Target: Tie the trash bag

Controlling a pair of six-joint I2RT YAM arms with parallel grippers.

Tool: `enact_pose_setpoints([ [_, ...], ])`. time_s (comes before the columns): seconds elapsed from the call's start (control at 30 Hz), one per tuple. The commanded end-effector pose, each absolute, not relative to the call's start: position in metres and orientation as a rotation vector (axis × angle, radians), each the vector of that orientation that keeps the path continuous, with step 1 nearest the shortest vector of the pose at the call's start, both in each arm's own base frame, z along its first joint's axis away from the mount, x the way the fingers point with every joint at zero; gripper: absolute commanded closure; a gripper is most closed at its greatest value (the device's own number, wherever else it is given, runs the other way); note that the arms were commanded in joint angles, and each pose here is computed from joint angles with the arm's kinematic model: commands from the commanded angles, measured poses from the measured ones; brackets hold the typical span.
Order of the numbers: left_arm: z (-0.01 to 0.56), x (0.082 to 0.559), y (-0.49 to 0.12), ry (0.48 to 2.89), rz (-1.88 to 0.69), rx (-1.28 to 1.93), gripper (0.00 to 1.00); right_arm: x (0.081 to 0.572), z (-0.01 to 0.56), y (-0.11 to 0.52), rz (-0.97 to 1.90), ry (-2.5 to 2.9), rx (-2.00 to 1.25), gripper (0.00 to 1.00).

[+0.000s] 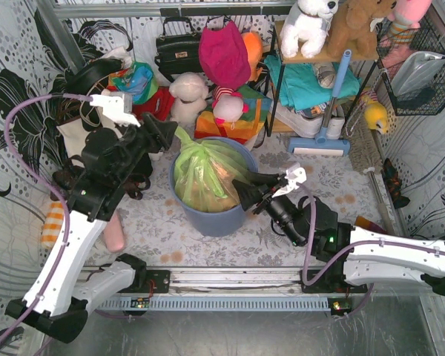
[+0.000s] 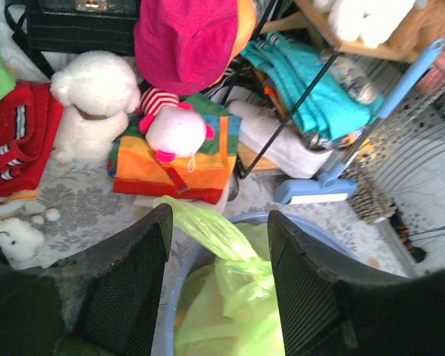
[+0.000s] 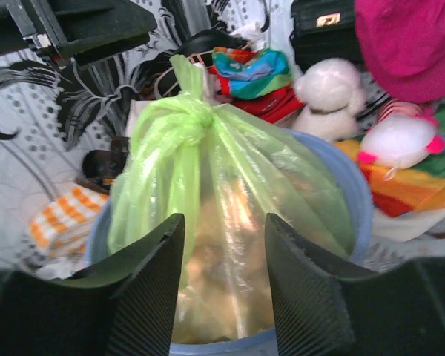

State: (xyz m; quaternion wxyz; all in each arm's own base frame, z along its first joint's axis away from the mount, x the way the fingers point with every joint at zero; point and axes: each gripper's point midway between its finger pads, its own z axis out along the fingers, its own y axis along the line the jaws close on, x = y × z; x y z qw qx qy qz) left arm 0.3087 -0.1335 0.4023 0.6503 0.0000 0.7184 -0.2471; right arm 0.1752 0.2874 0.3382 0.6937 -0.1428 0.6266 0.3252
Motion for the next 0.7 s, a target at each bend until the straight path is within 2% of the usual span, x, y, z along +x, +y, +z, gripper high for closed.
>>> enact_pose_setpoints([
  [0.0,0.423,0.289,-0.141,1.608,-0.703,-0.045,0.35,0.165,0.345,0.297,0.836,1.472,-0.296,0.50],
  [0.27,0.399,0.291,-0.172,1.660,-0.900,-0.030,0.24,0.161,0.333,0.315,0.836,1.716,-0.272,0.31],
  [0.37,0.383,0.298,-0.173,1.684,-0.884,-0.047,0.22,0.160,0.325,0.323,0.791,1.804,-0.308,0.29],
  [0.4,0.380,0.301,-0.173,1.688,-0.881,-0.050,0.22,0.160,0.322,0.325,0.772,1.825,-0.317,0.30],
  [0.53,0.374,0.308,-0.175,1.696,-0.876,-0.048,0.24,0.162,0.310,0.330,0.753,1.885,-0.323,0.49],
  [0.57,0.374,0.308,-0.175,1.696,-0.875,-0.047,0.24,0.163,0.308,0.330,0.758,1.895,-0.321,0.51],
  [0.67,0.372,0.311,-0.175,1.696,-0.864,-0.048,0.24,0.165,0.304,0.333,0.784,1.907,-0.326,0.48],
])
